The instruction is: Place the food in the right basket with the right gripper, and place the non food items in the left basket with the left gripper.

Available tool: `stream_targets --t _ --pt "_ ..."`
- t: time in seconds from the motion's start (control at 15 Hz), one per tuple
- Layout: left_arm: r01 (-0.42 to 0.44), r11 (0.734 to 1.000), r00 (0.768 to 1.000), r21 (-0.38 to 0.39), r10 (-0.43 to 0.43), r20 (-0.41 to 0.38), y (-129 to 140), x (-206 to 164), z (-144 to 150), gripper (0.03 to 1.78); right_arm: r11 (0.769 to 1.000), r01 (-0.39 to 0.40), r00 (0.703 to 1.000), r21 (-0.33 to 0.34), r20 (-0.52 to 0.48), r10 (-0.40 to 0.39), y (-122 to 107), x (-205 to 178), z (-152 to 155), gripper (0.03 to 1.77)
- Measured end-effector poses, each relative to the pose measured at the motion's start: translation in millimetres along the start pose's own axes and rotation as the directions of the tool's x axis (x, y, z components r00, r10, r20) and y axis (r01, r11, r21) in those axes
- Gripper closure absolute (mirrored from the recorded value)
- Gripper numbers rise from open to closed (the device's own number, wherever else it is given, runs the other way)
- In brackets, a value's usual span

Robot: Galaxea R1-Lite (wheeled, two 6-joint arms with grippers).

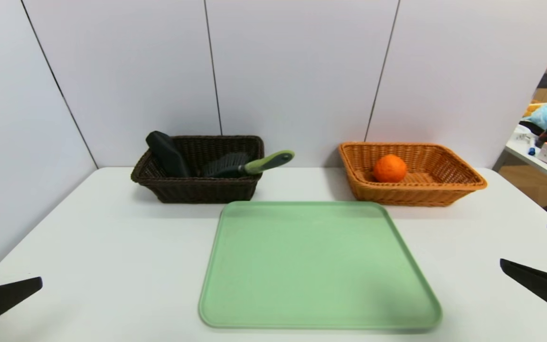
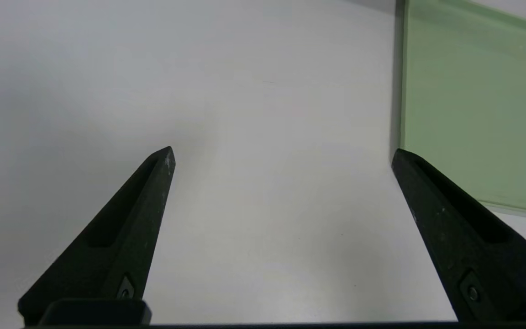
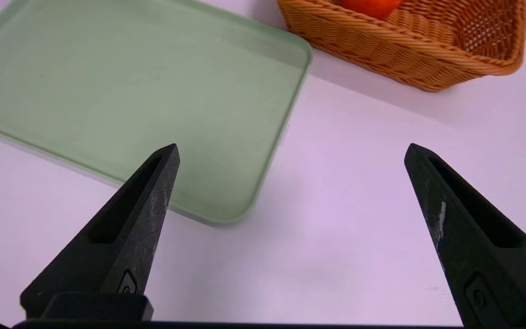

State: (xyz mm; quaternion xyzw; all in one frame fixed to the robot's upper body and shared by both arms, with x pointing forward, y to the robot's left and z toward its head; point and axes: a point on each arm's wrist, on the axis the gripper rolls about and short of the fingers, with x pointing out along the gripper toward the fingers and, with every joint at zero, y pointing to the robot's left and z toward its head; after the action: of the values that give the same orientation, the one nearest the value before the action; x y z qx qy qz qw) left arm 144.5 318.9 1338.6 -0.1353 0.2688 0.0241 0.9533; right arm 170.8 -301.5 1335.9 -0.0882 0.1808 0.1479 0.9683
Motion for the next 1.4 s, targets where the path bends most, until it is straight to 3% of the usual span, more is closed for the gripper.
stream_targets --t 0.27,0.53,1.0,1.4 --pt "-0.007 1.0 0.997 0.023 0.005 0.082 15.6 -2.5 -23.5 0.12 0.998 0.055 0.997 0.03 0.056 -0.057 -6.8 -19.6 -16.0 0.1" --pt "-0.038 0.999 0.995 0.008 0.037 0.097 27.0 -4.1 -43.5 0.12 0.991 0.117 0.989 0.06 0.085 -0.122 -9.5 -35.4 -33.9 0.1" --pt "-0.116 0.993 0.983 -0.006 0.116 0.145 41.5 -5.2 -73.7 0.12 0.96 0.273 0.95 0.053 0.145 -0.278 -10.3 -57.2 -52.1 0.1" --pt "-0.126 0.991 0.973 -0.037 0.131 0.189 48.3 -7.3 -96.4 0.12 0.937 0.346 0.925 0.056 0.149 -0.35 -5.7 -63.6 -70.2 0.1"
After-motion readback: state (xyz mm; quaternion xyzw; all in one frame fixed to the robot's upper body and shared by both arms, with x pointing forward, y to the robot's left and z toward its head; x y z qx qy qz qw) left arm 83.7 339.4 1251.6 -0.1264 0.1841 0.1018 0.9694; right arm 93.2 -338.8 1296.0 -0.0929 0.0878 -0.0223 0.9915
